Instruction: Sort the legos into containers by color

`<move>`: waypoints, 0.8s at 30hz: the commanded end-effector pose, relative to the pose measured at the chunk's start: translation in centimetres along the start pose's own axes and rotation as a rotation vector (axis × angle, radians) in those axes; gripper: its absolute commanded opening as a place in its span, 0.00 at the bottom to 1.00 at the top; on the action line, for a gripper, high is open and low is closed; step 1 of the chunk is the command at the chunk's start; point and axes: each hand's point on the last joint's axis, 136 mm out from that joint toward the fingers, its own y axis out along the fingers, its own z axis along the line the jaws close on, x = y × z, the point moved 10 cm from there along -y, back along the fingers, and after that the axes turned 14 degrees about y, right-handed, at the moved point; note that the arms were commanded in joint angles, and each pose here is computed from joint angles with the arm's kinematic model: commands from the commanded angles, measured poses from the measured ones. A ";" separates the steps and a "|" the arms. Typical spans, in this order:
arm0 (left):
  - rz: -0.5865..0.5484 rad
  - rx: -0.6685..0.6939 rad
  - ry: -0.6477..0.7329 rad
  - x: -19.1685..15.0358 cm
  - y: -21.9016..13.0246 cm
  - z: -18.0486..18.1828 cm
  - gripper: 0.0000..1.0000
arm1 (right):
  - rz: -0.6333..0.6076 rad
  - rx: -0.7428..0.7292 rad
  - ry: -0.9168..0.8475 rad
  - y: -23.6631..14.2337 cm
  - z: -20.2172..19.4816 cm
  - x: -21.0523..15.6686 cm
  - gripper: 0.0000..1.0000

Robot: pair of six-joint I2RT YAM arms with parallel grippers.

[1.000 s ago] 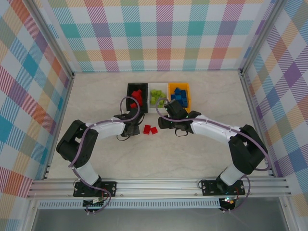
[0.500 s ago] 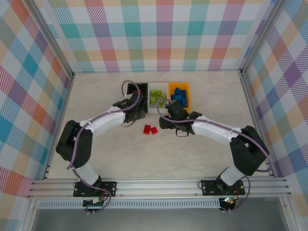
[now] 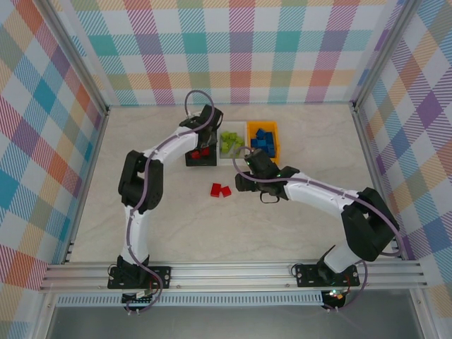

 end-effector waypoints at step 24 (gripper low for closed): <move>-0.090 -0.262 -0.095 -12.5 -14.1 7.7 1.00 | 0.218 -0.006 -0.197 7.4 3.5 -3.9 0.64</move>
